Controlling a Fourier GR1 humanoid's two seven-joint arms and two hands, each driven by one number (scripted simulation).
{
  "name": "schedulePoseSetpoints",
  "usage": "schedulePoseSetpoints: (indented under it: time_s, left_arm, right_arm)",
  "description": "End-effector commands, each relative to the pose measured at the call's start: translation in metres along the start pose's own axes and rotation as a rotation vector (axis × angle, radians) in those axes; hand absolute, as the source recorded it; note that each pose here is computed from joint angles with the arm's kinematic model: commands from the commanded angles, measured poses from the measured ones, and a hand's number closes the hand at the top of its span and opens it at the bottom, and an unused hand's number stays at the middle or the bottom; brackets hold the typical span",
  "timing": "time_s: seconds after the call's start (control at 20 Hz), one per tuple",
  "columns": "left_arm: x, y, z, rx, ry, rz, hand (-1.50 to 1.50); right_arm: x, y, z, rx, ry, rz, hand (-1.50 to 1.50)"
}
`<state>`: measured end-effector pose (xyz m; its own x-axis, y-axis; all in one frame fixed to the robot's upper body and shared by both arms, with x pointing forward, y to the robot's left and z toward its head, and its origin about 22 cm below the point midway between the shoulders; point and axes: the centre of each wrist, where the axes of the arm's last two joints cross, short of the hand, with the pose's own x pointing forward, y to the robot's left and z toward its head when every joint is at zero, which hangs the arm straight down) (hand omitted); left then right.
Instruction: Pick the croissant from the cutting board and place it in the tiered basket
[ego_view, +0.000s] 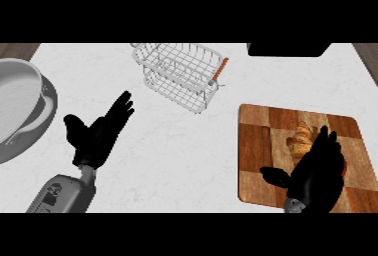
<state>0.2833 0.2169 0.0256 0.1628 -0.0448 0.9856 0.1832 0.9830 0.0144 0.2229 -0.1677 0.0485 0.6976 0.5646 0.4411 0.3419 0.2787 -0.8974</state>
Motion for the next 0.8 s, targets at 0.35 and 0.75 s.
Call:
schedulePoseSetpoints:
  time_s: [0.35, 0.75]
  left_arm:
    - [-0.005, 0.005, -0.003, 0.014, 0.005, 0.014, 0.00]
    - [-0.006, 0.005, 0.012, 0.008, 0.013, 0.008, 0.00]
  right_arm:
    - [0.010, 0.028, 0.000, -0.049, 0.173, 0.064, -1.50]
    - [0.004, 0.015, -0.005, -0.070, 0.168, 0.020, -1.50]
